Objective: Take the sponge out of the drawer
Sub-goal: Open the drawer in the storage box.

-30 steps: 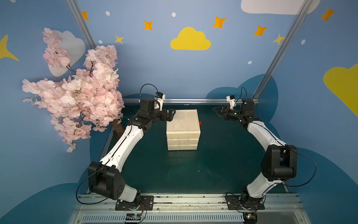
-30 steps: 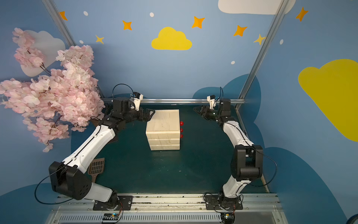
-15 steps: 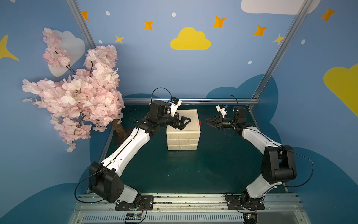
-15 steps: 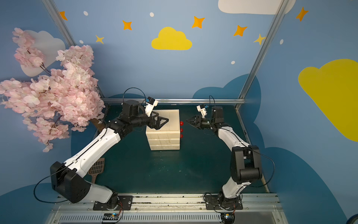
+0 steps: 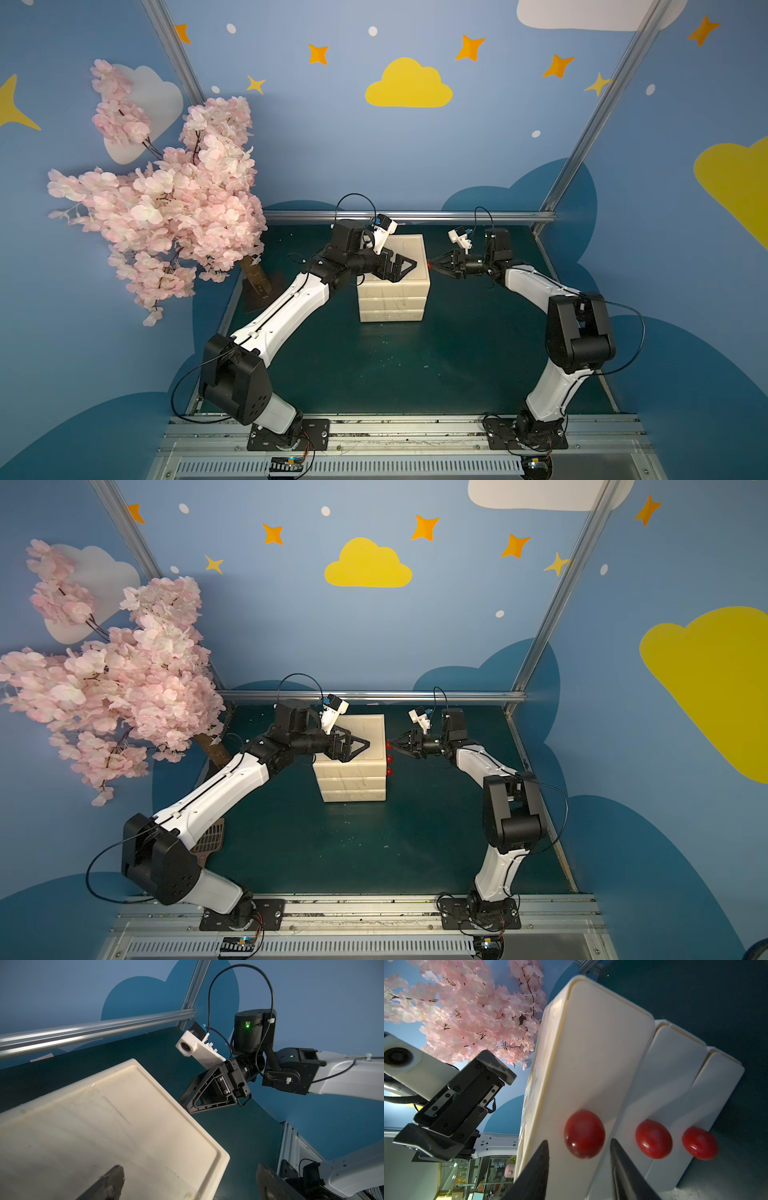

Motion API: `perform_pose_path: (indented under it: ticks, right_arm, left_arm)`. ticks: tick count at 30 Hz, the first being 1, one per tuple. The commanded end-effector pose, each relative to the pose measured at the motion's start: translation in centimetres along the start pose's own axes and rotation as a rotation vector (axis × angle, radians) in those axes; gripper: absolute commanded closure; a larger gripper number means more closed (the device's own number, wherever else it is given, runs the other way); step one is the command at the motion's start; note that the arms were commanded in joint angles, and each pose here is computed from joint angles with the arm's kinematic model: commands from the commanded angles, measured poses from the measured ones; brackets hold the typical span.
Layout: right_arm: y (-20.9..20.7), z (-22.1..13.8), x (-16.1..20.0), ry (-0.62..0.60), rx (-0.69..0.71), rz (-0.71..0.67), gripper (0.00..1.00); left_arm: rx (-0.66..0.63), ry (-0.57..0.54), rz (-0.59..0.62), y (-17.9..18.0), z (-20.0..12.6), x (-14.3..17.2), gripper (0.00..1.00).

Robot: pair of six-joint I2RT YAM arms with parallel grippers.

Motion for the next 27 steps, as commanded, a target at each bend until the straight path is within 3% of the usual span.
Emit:
perform_pose_path:
  ticks: [1, 6, 16, 27]
  right_arm:
    - [0.7, 0.7, -0.3, 0.027, -0.044, -0.044, 0.57]
    - [0.0, 1.1, -0.1, 0.039, -0.051, -0.022, 0.64]
    - [-0.2, 1.3, -0.2, 0.043, -0.066, -0.020, 0.54]
    - [-0.8, 1.9, -0.7, 0.042, -0.083, -0.005, 0.68]
  left_arm:
    - [0.019, 0.008, -0.014, 0.1, 0.6, 0.3, 0.01]
    - [0.013, 0.015, -0.020, 0.3, 0.8, 0.5, 0.01]
    - [0.020, 0.027, -0.030, 0.5, 1.2, 0.8, 0.01]
    - [0.017, 0.034, -0.032, 0.7, 1.3, 1.1, 0.01]
Point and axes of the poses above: each gripper's point midway between its finger pads, its own z axis out along the fingers, its own y axis along the line the jaws close on, x = y × z, the point moved 4 cm from there along -z, back along the fingers, and after that the axes turned 2 degrees about -z, right-handed, at the moved point
